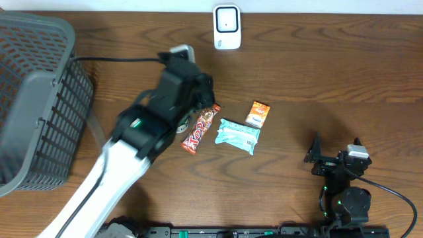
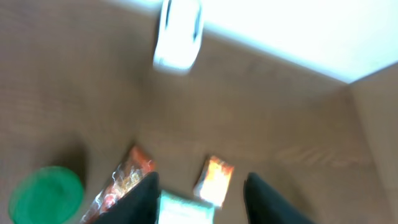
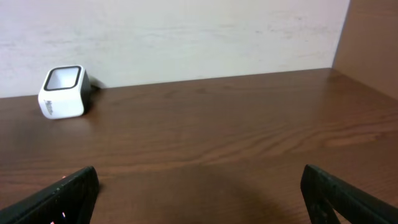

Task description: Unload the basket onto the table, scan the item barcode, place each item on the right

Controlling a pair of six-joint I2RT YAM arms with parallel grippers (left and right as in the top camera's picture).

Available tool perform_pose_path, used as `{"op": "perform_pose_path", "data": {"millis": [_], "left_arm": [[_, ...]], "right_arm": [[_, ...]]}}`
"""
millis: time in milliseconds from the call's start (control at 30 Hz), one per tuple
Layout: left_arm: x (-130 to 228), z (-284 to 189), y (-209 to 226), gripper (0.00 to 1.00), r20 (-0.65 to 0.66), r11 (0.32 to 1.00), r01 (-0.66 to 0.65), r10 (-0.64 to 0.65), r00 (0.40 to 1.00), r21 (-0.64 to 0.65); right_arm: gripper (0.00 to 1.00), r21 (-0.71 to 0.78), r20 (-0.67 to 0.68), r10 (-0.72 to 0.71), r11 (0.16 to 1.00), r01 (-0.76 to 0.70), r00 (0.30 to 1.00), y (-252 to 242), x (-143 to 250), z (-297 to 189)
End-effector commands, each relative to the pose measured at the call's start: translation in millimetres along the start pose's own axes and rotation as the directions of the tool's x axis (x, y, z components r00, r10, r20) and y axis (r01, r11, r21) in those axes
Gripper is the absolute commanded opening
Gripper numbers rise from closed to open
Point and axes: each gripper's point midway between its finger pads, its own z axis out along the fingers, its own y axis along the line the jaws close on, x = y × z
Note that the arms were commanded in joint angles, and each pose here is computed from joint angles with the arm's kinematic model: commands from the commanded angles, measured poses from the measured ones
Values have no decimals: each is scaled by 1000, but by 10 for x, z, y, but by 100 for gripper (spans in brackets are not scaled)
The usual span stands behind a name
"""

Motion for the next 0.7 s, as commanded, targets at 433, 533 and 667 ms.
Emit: {"op": "perform_pose_path", "data": {"millis": [433, 533, 667], "left_arm": [[-2088, -1776, 706, 71, 631, 795, -8, 487, 603, -606], [-2228, -2006, 1093, 72, 529, 653, 37, 578, 621, -757], [-2276, -2284, 1308, 73, 514, 608, 69, 598, 615, -791]], "right_arm": [[99, 4, 3, -12, 1000, 12, 1000, -5, 4, -1], [99, 4, 3, -12, 1000, 12, 1000, -5, 4, -1], [99, 9, 3, -13, 1000, 13, 1000, -13, 3, -1]]}}
